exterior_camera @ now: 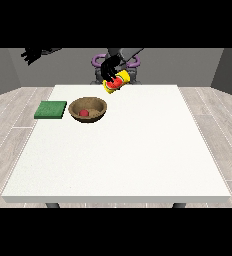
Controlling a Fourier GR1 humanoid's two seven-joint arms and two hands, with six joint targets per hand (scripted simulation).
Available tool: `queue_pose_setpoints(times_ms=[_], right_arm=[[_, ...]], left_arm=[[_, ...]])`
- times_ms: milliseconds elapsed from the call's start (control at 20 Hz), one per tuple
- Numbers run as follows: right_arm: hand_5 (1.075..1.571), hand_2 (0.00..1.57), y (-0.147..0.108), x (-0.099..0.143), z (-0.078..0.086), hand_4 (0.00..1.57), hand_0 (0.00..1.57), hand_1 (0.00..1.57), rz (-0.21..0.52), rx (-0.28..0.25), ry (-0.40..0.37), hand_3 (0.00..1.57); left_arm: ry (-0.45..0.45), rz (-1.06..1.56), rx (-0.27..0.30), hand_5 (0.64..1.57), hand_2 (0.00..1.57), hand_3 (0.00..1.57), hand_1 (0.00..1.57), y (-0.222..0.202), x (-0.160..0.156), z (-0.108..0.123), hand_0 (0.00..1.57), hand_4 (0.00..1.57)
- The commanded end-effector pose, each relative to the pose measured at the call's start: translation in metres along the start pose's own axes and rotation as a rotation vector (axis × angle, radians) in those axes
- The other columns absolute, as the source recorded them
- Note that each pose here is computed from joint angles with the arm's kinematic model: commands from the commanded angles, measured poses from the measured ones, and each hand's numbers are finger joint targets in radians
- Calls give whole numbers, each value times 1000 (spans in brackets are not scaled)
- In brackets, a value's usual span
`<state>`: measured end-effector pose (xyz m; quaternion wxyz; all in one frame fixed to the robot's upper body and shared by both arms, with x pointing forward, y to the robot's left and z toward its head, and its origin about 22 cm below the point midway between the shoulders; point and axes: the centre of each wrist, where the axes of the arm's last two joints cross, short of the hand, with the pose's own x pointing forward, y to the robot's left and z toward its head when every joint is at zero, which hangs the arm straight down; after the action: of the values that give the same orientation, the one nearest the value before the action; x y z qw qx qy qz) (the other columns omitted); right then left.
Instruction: Pick the cup and pour the ball into the bowl, then pick the bowl and place it on the pad
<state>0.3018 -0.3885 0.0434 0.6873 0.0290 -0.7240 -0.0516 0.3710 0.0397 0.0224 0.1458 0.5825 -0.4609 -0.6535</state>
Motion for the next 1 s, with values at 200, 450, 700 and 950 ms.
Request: queue_pose_setpoints(times_ms=[200,450,700,950], right_arm=[[1570,0,3,9,-5,470,0,0,-6,-22,-8,282],[1569,0,-10,-2,5,497,0,0,-20,-14,25,305],[1569,0,-14,19,-11,510,0,0,-28,-92,-66,240],[1569,0,-16,5,1,525,0,0,1,-153,-14,319]], left_arm=[[-74,-212,-48,1508,1571,1571,1516,1,-3,-3,1516,1257],[-86,-216,-4,1489,1571,1571,1513,14,-6,-6,1513,1286],[-9,-5,86,1515,1571,1571,1532,24,-36,-14,1532,1252],[171,453,166,1570,1488,1571,276,4,-48,8,276,901]])
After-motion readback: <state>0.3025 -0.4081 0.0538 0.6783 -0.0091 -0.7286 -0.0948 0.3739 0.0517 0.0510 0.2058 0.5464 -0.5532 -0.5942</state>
